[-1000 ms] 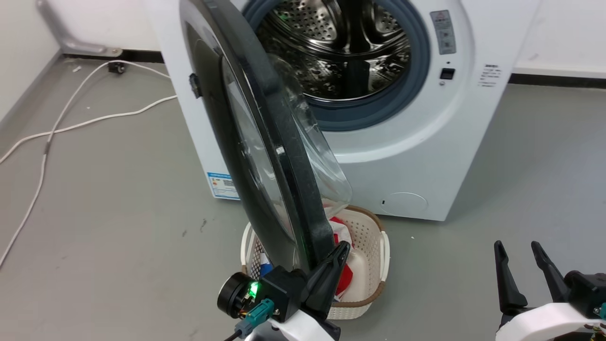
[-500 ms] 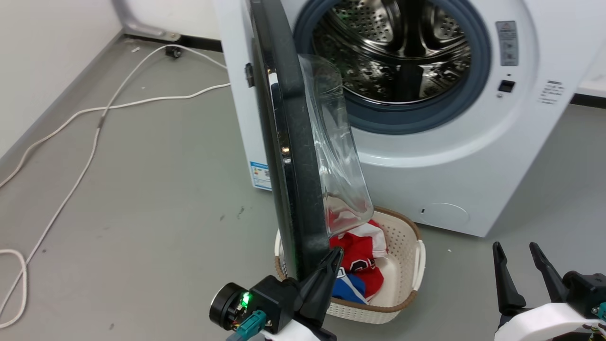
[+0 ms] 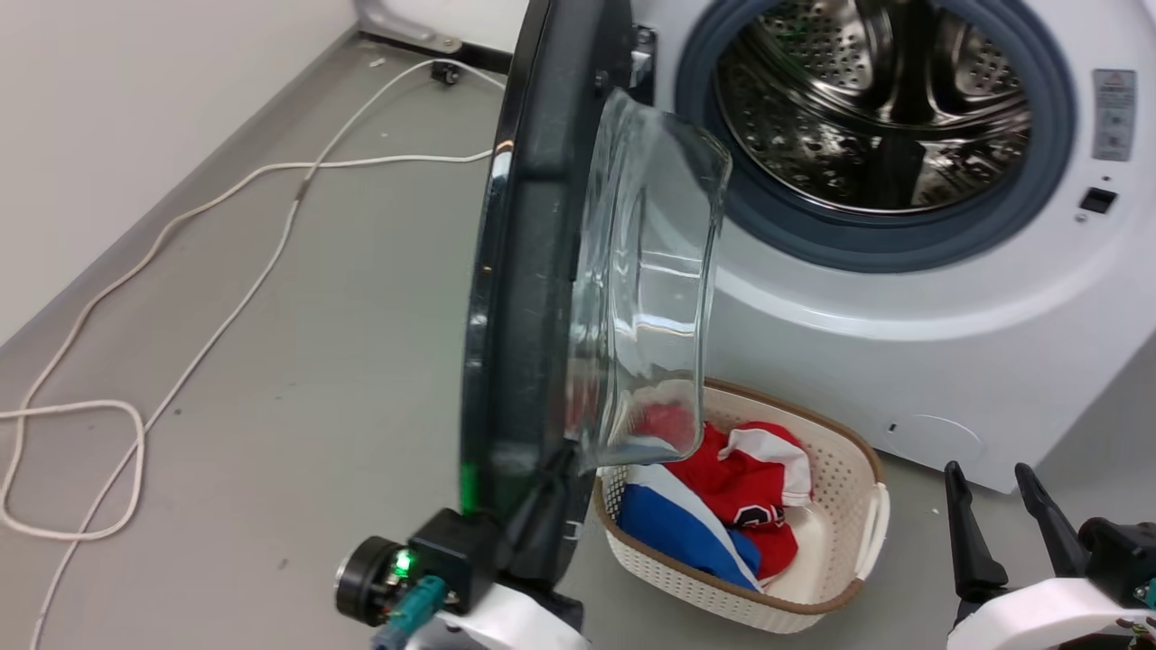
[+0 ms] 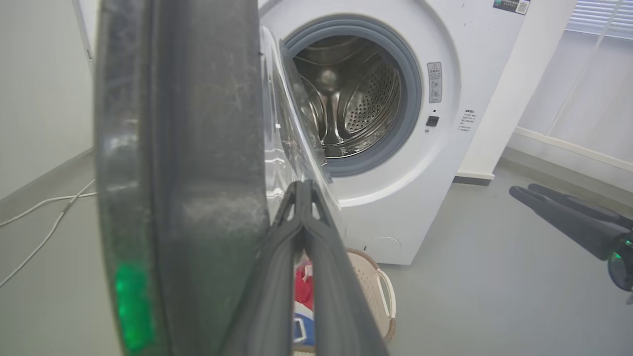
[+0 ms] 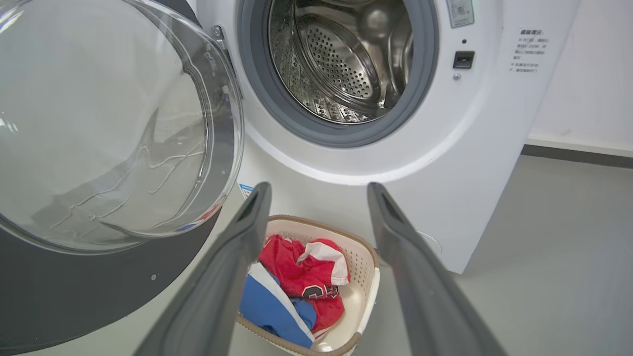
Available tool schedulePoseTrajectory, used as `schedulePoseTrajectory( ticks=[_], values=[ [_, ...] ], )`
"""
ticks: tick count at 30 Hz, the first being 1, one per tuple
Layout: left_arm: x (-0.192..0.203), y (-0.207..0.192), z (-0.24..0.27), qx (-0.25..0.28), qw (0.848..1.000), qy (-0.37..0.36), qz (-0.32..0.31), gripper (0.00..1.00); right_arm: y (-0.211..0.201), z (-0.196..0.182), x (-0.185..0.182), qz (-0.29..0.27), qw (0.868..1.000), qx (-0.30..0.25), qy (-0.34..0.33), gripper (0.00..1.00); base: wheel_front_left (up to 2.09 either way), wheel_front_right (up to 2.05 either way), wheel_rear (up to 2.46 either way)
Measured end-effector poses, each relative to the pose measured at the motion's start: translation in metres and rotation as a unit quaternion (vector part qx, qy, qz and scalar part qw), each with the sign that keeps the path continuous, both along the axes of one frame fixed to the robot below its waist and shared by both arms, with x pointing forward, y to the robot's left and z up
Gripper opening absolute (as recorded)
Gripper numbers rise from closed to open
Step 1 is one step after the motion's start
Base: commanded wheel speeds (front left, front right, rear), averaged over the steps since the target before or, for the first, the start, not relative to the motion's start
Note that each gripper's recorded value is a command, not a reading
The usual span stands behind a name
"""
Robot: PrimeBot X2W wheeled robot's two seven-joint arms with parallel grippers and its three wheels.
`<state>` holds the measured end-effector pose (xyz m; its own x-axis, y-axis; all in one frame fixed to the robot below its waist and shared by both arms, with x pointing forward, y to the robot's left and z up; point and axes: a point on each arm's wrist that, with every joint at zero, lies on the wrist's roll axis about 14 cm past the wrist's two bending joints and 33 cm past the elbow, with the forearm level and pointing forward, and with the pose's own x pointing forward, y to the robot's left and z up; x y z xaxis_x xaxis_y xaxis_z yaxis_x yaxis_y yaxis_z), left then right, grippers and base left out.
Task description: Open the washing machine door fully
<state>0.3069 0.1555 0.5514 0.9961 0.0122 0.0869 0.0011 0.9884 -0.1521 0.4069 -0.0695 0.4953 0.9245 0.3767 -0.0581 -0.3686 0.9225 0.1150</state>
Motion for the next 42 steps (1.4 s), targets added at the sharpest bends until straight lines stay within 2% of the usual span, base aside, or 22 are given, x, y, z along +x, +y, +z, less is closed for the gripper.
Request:
schedulePoseTrajectory(
  ticks=[10, 20, 33, 42],
  values=[
    [-0.019, 0.092, -0.006, 0.025, 0.991, 0.011, 0.131, 0.0, 0.032, 0.003, 0.011, 0.04, 0.999, 0.006, -0.006, 1.0, 0.0, 0.0, 0.0],
    [-0.014, 0.173, -0.02, 0.03, 0.977, 0.033, 0.208, 0.0, 0.036, -0.003, 0.022, 0.043, 0.999, 0.001, 0.002, 1.0, 0.0, 0.0, 0.0],
    [0.008, 0.258, -0.024, 0.029, 0.961, 0.046, 0.273, 0.0, 0.016, -0.025, 0.041, 0.013, 1.0, -0.012, 0.025, 1.0, 0.0, 0.0, 0.0],
    [0.018, 0.288, -0.023, 0.033, 0.957, 0.052, 0.284, 0.0, 0.012, -0.033, 0.047, 0.006, 0.999, -0.012, 0.034, 1.0, 0.0, 0.0, 0.0]
  ],
)
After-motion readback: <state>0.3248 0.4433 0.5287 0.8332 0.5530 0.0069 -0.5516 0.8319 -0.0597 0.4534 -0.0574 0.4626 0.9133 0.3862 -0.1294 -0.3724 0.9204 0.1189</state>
